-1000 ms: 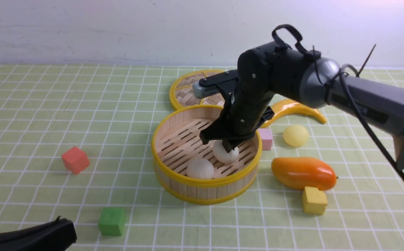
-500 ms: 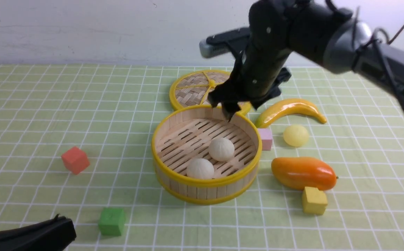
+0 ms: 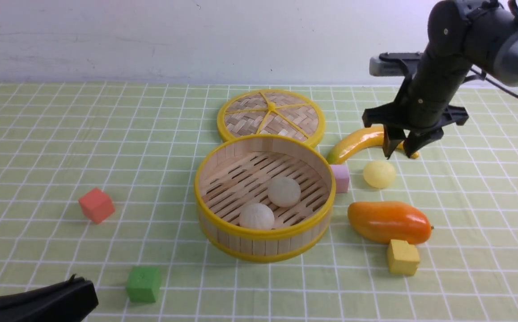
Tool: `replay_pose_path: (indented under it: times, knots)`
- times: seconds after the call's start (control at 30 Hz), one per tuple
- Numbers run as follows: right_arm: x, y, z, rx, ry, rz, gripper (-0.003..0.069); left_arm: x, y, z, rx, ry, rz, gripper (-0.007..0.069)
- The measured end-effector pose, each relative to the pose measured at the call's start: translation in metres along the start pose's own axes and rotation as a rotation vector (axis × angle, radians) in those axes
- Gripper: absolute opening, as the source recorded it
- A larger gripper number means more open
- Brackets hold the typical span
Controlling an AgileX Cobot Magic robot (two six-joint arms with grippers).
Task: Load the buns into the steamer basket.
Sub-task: Use the right arm to grab a steamed stuffed bun
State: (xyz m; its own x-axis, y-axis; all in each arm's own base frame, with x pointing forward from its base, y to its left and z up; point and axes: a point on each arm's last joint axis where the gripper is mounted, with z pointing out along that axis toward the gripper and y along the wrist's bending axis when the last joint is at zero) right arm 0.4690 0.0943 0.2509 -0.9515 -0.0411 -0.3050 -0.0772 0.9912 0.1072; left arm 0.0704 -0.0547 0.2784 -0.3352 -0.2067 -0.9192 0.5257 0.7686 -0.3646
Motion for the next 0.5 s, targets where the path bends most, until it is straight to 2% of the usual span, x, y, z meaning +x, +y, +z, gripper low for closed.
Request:
replay_pose_path:
  times: [0.5]
  knots:
    - [-0.005,-0.003,0.043,-0.026,-0.006,0.027,0.0277,0.001,0.0,0.0,0.003,0.016,0.0,0.0047]
